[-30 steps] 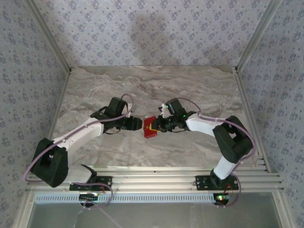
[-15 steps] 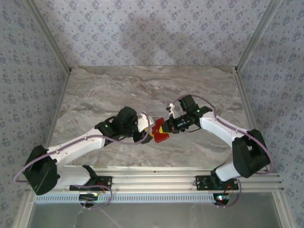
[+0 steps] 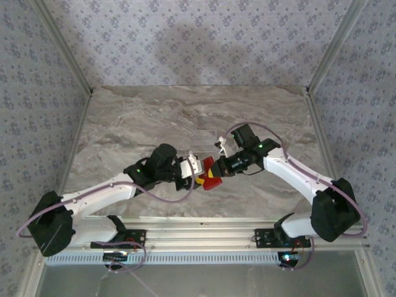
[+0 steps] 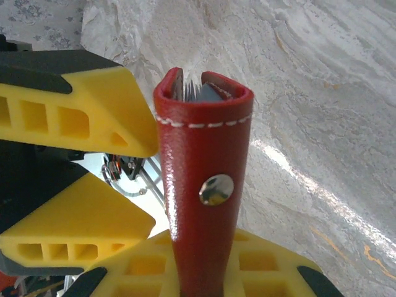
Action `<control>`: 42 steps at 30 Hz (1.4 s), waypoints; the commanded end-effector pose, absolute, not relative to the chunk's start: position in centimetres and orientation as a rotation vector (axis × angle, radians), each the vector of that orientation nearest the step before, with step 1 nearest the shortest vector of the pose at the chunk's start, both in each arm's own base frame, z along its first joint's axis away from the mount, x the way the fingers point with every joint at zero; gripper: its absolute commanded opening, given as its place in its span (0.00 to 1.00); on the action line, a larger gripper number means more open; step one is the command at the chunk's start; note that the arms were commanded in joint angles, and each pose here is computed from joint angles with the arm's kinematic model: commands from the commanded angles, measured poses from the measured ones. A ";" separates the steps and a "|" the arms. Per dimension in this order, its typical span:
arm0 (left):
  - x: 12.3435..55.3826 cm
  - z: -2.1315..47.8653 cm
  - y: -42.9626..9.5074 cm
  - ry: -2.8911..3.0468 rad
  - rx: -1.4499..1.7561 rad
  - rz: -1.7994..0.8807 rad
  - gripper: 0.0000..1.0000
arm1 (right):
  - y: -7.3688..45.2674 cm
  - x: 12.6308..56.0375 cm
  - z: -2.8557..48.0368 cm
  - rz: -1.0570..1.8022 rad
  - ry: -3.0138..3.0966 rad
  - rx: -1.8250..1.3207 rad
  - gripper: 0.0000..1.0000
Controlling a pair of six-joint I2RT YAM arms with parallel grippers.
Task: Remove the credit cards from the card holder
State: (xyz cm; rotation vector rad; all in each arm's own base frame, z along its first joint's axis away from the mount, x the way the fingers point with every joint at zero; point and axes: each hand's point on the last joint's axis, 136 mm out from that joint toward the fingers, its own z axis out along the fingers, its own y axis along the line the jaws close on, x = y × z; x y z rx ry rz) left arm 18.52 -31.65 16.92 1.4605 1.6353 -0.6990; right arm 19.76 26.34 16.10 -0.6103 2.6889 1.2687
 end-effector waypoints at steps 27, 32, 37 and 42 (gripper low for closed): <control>18.3 16.4 -33.2 1.607 1.562 -0.657 0.44 | 27.9 19.6 18.7 1.197 2.646 -0.619 0.15; 18.2 15.9 -33.4 1.615 1.593 -0.620 0.43 | 28.1 20.1 19.0 1.182 2.658 -0.552 0.15; 18.6 15.3 -33.5 1.638 1.593 -0.573 0.39 | 28.3 20.1 19.3 1.191 2.668 -0.517 0.14; 19.1 15.4 -33.5 1.654 1.578 -0.555 0.35 | 28.6 20.0 19.5 1.195 2.664 -0.516 0.14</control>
